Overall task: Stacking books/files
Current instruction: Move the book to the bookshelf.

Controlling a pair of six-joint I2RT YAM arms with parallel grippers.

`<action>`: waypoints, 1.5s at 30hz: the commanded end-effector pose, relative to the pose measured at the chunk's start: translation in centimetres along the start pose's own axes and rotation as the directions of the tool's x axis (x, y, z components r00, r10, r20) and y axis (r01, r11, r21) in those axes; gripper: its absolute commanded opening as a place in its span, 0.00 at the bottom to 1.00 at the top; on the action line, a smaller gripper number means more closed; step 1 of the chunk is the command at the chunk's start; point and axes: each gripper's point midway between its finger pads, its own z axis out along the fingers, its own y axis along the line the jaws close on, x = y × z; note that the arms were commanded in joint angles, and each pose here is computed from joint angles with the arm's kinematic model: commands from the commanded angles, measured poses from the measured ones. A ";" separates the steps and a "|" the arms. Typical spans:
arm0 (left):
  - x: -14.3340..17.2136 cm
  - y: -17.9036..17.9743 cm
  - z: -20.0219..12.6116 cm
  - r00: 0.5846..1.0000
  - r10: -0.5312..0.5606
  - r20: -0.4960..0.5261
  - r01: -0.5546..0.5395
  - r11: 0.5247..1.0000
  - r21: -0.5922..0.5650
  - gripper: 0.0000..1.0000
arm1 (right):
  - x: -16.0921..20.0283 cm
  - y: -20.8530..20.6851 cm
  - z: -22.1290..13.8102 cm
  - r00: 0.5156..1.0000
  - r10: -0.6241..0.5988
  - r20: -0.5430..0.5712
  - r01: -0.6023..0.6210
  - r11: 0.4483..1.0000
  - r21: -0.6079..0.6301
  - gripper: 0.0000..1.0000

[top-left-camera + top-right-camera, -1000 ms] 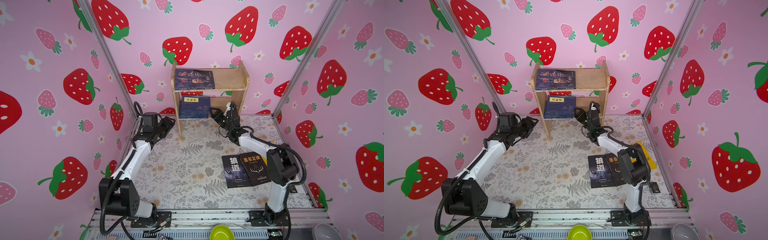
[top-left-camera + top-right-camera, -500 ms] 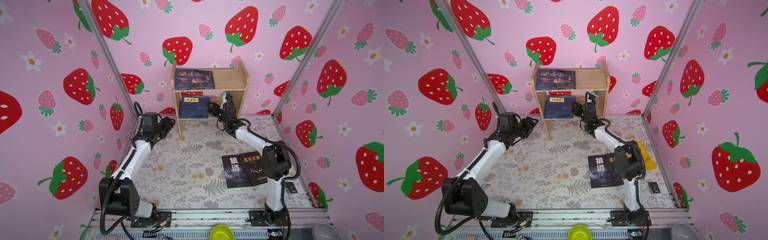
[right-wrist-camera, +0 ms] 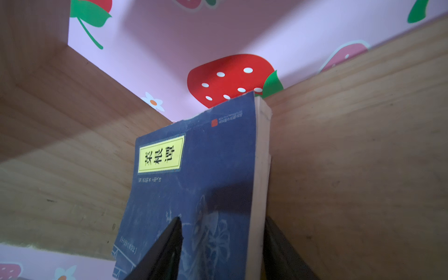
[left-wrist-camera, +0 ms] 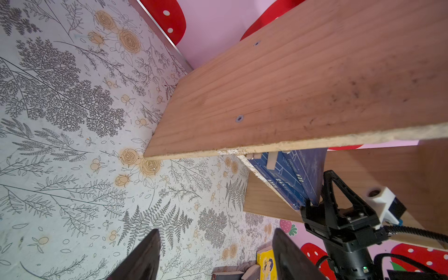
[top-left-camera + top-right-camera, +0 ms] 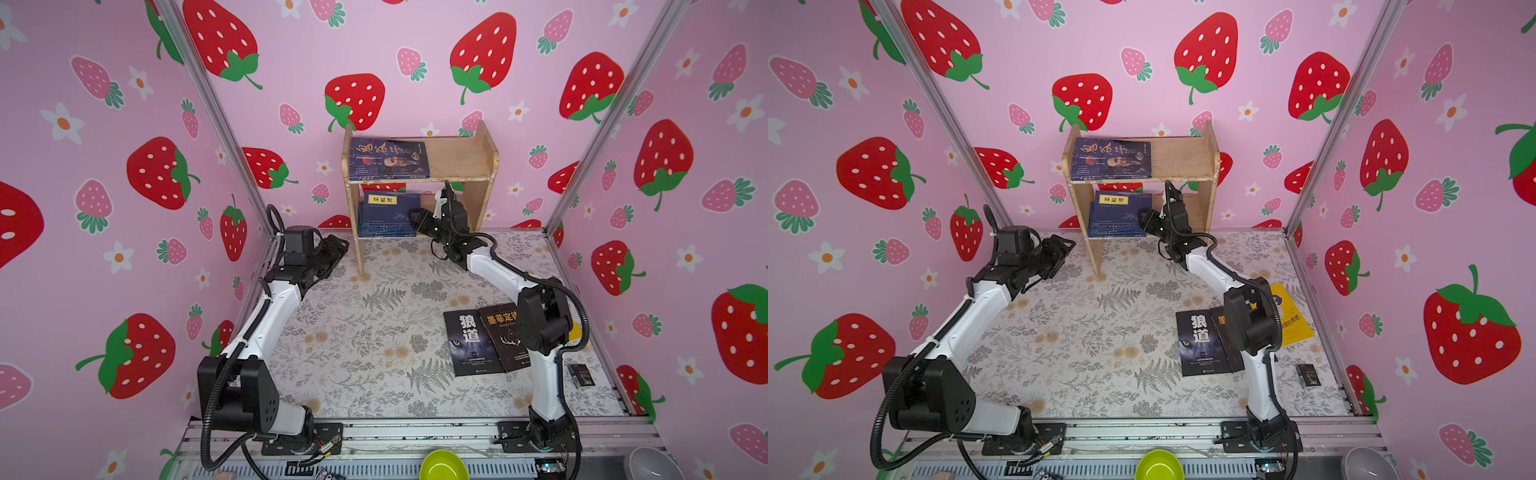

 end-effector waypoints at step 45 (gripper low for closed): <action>-0.5 -3.0 1.7 0.910 0.410 -0.058 -0.401 0.908 0.124 0.70 | 1.7 8.7 -3.7 0.995 0.015 -0.103 -0.028 0.991 -0.131 0.48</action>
